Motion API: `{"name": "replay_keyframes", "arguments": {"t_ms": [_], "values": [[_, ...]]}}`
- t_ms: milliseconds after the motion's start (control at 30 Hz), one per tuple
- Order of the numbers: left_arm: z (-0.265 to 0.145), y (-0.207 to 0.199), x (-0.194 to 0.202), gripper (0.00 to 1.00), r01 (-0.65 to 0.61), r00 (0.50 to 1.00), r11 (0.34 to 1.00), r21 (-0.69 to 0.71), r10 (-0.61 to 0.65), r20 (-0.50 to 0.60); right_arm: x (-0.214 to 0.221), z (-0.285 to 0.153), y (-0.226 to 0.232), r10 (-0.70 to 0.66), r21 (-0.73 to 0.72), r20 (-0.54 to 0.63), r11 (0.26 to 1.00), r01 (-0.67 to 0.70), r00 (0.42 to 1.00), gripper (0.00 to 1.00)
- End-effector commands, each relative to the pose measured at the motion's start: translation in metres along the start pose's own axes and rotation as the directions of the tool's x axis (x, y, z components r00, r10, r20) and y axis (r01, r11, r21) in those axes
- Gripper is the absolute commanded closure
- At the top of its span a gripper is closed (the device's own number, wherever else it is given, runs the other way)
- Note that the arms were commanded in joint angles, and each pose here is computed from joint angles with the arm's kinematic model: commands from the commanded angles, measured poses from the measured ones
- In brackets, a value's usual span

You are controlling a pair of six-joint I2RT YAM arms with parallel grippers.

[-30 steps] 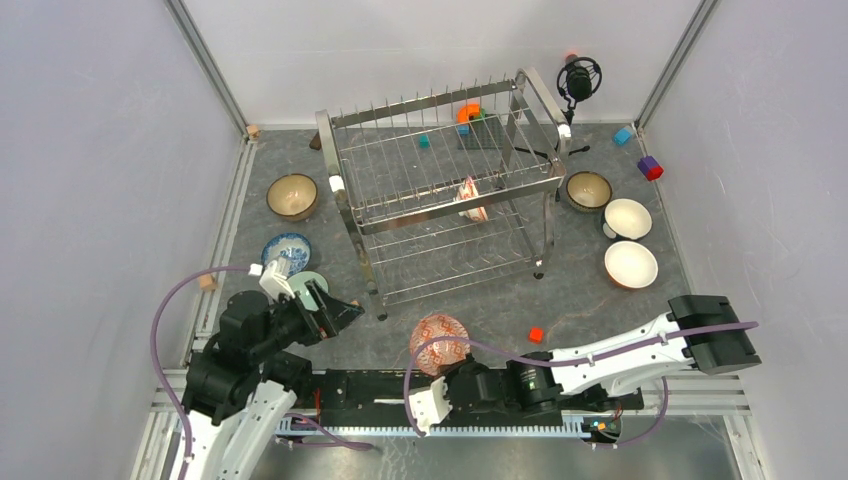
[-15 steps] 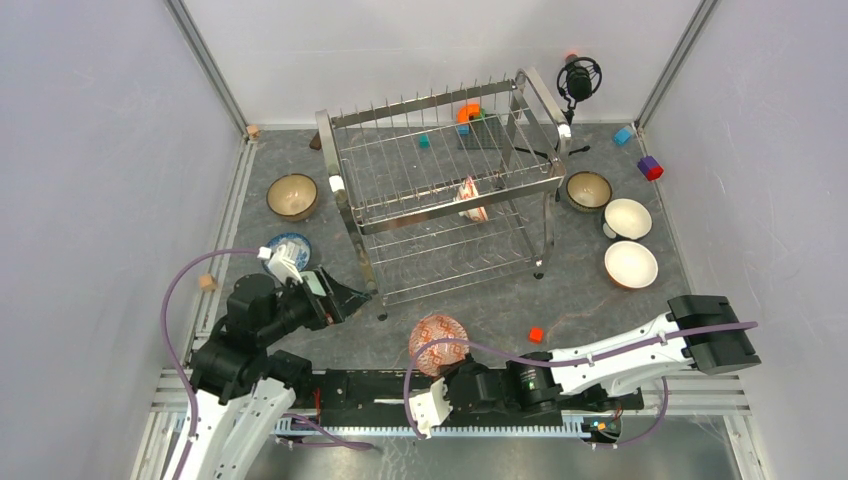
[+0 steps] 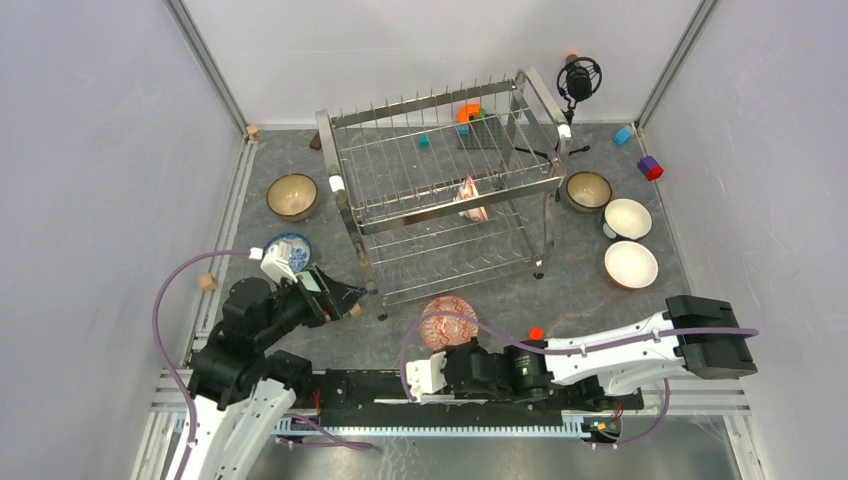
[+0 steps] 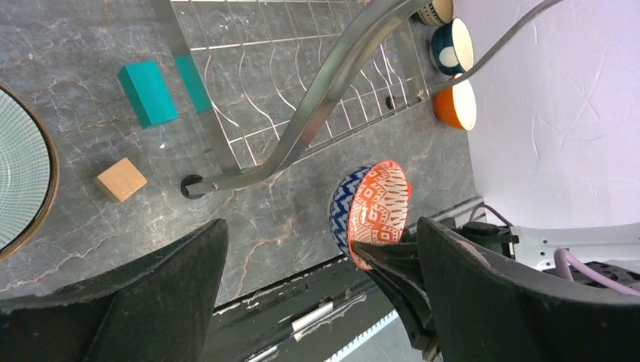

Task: Unload the bowls from the dish rack
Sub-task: Place the bowl at the center of the board.

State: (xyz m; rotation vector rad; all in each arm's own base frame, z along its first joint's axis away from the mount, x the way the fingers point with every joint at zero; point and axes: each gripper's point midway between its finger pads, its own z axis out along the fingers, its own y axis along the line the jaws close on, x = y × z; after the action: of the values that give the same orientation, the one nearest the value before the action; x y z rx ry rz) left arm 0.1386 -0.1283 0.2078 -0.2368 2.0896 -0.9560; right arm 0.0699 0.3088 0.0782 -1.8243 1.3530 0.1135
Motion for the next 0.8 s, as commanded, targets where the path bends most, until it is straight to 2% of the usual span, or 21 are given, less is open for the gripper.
{"name": "replay_keyframes", "arguments": {"t_ms": [0, 267, 500, 767], "values": [[-0.004, -0.016, -0.025, 0.00, -0.041, 0.995, 0.999, 0.030, 0.038, 0.089, -0.002, -0.002, -0.009, 0.110, 0.029, 0.013, 0.993, -0.110, 0.994, 1.00], [0.004, -0.003, -0.017, 0.00, -0.035, 0.997, 0.999, 0.005, 0.035, 0.072, 0.013, -0.001, 0.016, 0.147, -0.115, -0.024, 0.982, -0.149, 0.989, 1.00], [0.008, -0.001, -0.016, 0.00, -0.032, 0.997, 0.999, 0.002, 0.032, 0.065, 0.015, 0.003, 0.018, 0.205, -0.143, -0.032, 0.968, -0.208, 0.978, 1.00], [0.007, 0.000, -0.015, 0.00, -0.030, 0.997, 1.000, 0.002, 0.029, 0.073, 0.019, 0.009, 0.020, 0.213, -0.148, -0.058, 0.964, -0.219, 0.975, 1.00]]}}
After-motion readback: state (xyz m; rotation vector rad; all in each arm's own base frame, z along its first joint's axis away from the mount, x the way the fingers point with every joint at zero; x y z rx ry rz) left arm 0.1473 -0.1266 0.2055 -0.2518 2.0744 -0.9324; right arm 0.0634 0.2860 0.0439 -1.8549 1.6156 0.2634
